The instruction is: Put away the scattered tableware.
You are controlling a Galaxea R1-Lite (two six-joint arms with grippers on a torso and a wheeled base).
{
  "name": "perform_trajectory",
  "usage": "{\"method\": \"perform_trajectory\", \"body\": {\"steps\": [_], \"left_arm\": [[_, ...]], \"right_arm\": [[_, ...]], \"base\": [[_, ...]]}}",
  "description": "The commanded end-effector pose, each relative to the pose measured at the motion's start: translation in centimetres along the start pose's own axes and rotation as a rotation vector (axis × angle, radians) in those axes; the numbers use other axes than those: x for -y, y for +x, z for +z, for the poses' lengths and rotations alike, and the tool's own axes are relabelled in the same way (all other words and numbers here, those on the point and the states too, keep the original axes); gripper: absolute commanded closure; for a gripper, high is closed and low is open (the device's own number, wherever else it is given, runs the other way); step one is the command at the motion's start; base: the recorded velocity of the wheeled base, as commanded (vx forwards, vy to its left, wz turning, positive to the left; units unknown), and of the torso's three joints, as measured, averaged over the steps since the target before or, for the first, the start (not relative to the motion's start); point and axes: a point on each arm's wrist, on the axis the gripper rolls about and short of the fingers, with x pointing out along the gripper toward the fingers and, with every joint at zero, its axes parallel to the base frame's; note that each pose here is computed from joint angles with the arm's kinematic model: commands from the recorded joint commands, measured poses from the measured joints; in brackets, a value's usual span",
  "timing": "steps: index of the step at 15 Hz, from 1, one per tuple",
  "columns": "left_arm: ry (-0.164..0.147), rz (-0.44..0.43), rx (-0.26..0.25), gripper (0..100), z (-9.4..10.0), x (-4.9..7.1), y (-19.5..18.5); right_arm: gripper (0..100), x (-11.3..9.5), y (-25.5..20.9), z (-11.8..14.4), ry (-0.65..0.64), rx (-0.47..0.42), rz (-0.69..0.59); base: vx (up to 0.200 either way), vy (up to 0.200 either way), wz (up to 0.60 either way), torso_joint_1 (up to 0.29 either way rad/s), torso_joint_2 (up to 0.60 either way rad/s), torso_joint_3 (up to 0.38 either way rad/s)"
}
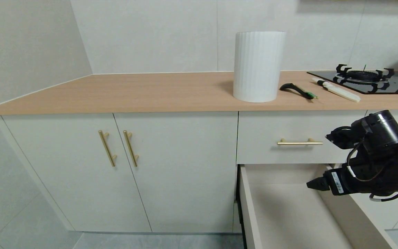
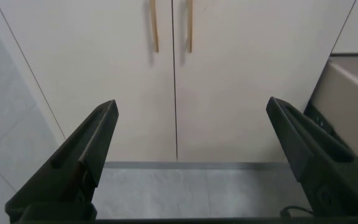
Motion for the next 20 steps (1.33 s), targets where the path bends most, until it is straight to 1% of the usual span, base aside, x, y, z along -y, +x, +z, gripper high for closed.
{"method": "perform_trajectory", "body": {"steps": [1,3,17,19,20], "left_arm": [[0.0,0.0,-0.001,0,0.0,0.0,0.0],[0.0,0.0,-0.001,0,0.0,0.0,0.0],[0.0,0.0,0.0,0,0.0,0.0,0.0],[0.0,0.0,-0.001,0,0.0,0.0,0.0],[0.0,0.0,-0.001,0,0.0,0.0,0.0]], "right_arm": [[0,0.1,-0.2,0.0,0.001,0.013,-0.001],[0,0.1,-0.5,0.0,0.002,0.021,0.0],[0,0.1,-0.3,0.0,0.002,0.019,0.0],[0,0.1,-0.5,0.7,0.012,0.092,0.006],[0,0.1,-0.4,1.0,0.017,0.108,0.006]], "base": [[0.0,0.0,0.0,0.061,-0.32,-0.246],[0.0,0.0,0.0,0.112,-0.26,-0.281],[0.0,0.0,0.0,0.184,-0.47,-0.278],[0.0,0.0,0.0,0.063,-0.13,-0.078],[0.0,0.0,0.0,0.027,-0.06,-0.027]]}}
